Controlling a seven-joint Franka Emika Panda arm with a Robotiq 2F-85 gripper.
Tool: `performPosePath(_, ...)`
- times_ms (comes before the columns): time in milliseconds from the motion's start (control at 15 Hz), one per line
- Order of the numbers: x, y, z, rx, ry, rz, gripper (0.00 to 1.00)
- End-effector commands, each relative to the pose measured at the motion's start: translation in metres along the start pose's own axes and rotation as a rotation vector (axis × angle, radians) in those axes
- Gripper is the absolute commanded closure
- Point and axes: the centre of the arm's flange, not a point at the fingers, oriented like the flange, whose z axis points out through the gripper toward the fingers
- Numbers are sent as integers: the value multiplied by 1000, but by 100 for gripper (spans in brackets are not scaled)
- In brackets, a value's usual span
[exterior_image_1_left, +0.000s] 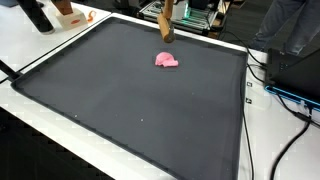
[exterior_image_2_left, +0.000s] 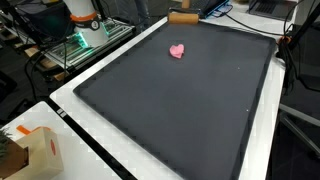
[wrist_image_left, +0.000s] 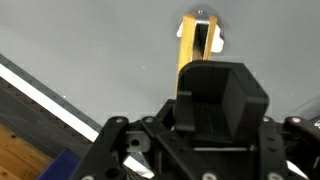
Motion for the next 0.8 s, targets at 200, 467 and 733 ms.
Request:
performPosePath(200, -5, 71, 21, 200, -51, 156, 76)
performPosePath(467, -26, 125, 44, 376, -30, 227, 76)
performPosePath(733, -51, 172, 66, 514, 11, 280, 76)
